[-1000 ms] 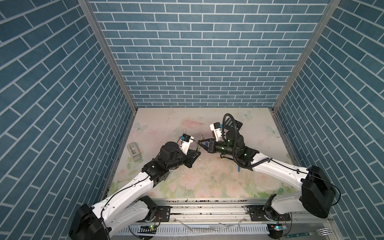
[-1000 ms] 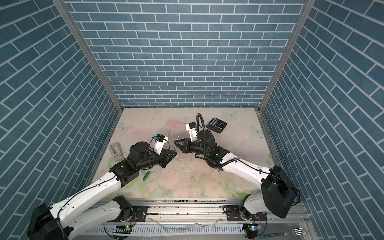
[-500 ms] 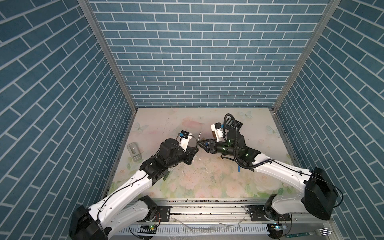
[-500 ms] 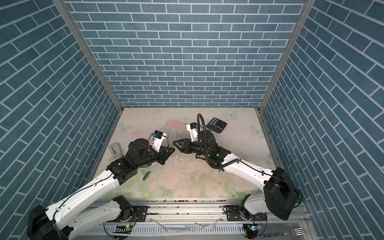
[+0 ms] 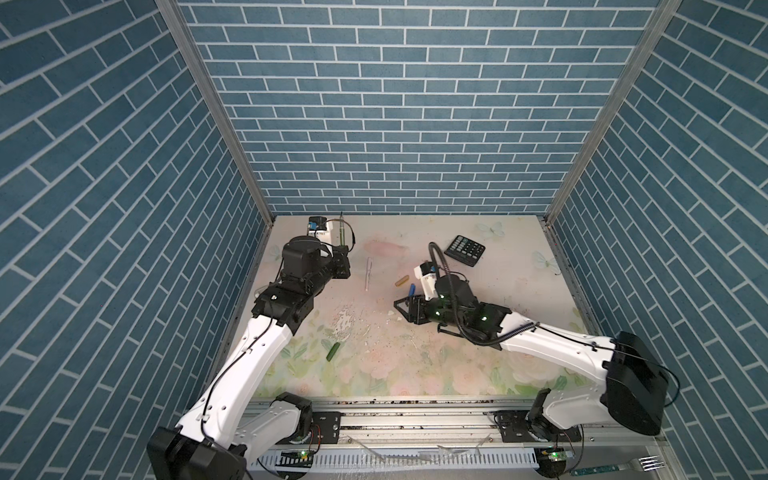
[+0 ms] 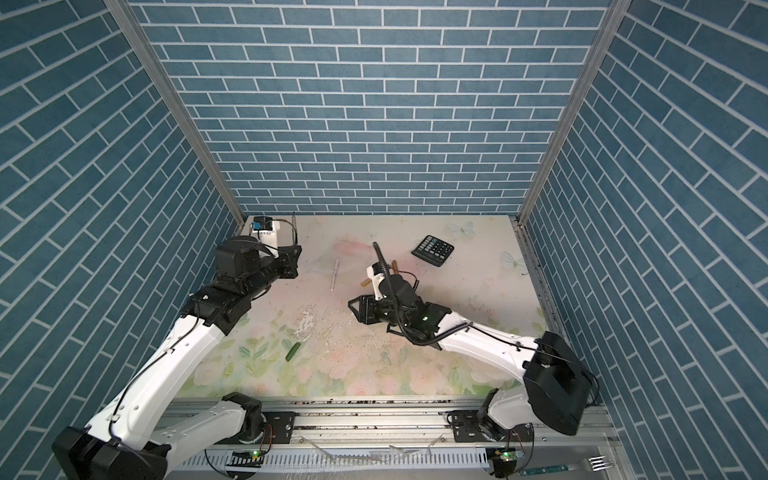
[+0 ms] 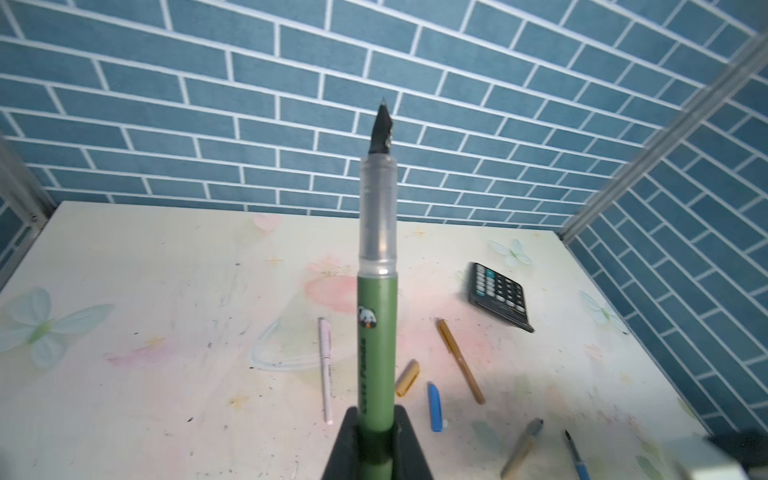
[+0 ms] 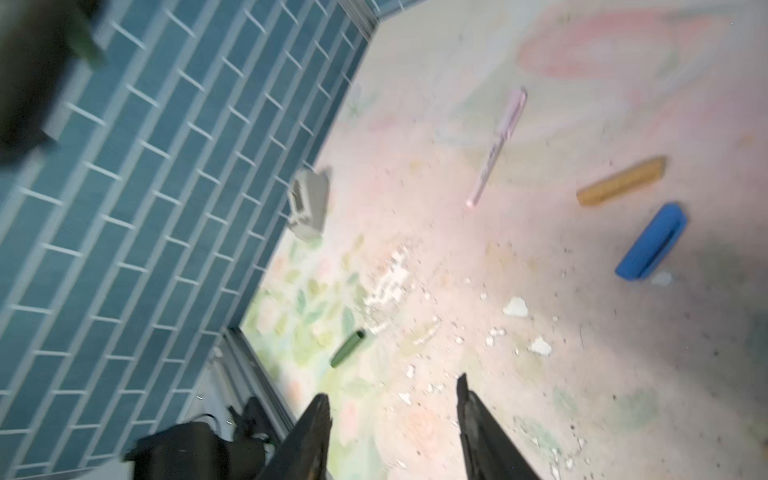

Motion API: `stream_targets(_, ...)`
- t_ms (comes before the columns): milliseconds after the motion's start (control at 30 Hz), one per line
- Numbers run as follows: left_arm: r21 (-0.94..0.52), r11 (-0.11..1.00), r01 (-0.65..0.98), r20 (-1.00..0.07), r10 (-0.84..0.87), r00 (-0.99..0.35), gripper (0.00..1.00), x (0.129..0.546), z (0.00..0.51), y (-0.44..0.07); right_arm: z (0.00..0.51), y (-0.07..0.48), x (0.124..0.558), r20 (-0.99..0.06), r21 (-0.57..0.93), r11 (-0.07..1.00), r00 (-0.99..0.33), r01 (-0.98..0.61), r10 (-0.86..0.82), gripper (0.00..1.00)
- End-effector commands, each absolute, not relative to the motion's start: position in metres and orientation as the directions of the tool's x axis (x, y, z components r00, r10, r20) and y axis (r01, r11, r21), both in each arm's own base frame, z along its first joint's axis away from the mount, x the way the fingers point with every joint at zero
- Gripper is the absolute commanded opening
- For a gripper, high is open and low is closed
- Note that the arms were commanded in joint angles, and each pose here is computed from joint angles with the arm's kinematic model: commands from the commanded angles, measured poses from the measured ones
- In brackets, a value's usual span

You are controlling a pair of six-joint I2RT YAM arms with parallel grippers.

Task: Insert the pens into the pen caps
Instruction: 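Move the right gripper down to the green cap lying near the robot, then close the right gripper on the green cap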

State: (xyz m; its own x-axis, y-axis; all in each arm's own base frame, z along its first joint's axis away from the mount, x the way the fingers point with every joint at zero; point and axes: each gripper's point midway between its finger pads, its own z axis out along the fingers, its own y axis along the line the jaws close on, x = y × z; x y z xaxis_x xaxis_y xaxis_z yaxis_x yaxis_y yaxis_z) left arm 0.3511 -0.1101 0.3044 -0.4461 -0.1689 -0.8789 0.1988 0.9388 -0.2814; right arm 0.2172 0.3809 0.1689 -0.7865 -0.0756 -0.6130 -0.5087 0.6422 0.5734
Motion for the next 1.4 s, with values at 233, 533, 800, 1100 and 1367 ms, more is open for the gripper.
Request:
stream_targets(233,-0.281,0.959,-0.033,-0.847,-0.263,-0.462,0.00,0.352,0.275,-0.048,0.103,0.456,0.189,-0.612,0.246,0.675,-0.652,-0.695,-0.448,0.55)
stream_targets(533,-0.337,0.923,-0.186,-0.823,-0.385,-0.418,0.00,0.349,0.270,-0.004,0.065,0.517,0.181,-0.587,0.175,0.616,-0.584,-0.768,-0.561,0.61)
stream_targets(800,-0.342,0.916,-0.209,-0.820,-0.400,-0.410,0.00,0.349,0.267,0.005,0.038,0.550,0.178,-0.560,0.106,0.625,-0.566,-0.773,-0.605,0.68)
stream_targets(1100,-0.352,0.915,-0.197,-0.819,-0.403,-0.409,0.00,0.351,0.267,0.003,0.022,0.560,0.170,-0.526,-0.004,0.611,-0.518,-0.792,-0.675,0.70)
stream_targets(1367,-0.359,0.914,-0.187,-0.817,-0.405,-0.410,0.00,0.352,0.266,0.001,0.020,0.540,0.162,-0.488,-0.066,0.610,-0.508,-0.790,-0.710,0.69)
